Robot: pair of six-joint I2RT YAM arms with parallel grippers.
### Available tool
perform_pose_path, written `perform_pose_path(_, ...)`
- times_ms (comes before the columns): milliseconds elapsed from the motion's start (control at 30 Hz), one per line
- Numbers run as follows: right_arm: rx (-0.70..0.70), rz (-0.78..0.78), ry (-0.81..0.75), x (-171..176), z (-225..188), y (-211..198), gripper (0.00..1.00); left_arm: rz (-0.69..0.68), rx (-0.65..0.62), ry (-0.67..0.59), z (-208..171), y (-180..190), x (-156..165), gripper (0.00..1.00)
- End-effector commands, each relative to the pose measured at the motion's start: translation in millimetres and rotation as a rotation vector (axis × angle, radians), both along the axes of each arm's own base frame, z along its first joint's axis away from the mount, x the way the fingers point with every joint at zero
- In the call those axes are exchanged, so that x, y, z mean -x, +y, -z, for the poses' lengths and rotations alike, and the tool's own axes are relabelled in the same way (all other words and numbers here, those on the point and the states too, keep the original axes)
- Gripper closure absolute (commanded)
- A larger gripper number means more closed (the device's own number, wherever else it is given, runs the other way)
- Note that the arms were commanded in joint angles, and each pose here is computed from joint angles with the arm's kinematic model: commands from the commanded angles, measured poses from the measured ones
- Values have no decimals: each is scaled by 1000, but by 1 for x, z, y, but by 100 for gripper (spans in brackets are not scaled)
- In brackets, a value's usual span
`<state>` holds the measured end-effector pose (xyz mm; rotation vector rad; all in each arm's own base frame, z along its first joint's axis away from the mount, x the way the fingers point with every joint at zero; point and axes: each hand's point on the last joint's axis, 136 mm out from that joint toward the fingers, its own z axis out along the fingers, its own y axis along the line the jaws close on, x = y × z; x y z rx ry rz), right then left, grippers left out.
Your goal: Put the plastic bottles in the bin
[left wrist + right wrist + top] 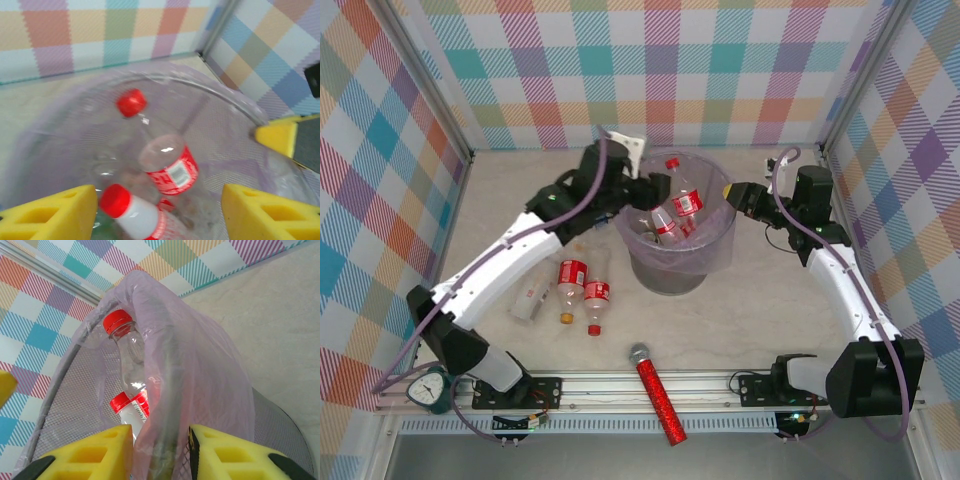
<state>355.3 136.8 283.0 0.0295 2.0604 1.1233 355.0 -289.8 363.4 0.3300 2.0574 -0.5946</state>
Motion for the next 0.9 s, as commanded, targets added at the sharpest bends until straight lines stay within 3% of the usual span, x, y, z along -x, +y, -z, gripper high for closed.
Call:
perform_pose_path(0,9,-32,57,7,14,7,65,-49,32,28,-13,46,-1,32)
perform_pose_path(133,10,-36,55,7,13,7,65,-177,69,97,6,111,-24,31)
perform_pose_path(267,10,-37,53,8,13,7,65,-233,-44,203,55,145,-44,30)
perform_pose_path(400,14,-36,54,8,12,7,65,-169,-145,310,111,143,-66,26)
perform_pose_path(533,15,-35,56,9,12,7,65,-125,-197,427,162,137,-90,16)
perform_pose_path(667,26,-31,57,11,11,5,62,-93,-226,452,200,129,-113,1)
perform_pose_path(867,38,-28,56,13,12,4,60,-62,-336,507,242,128,-129,0)
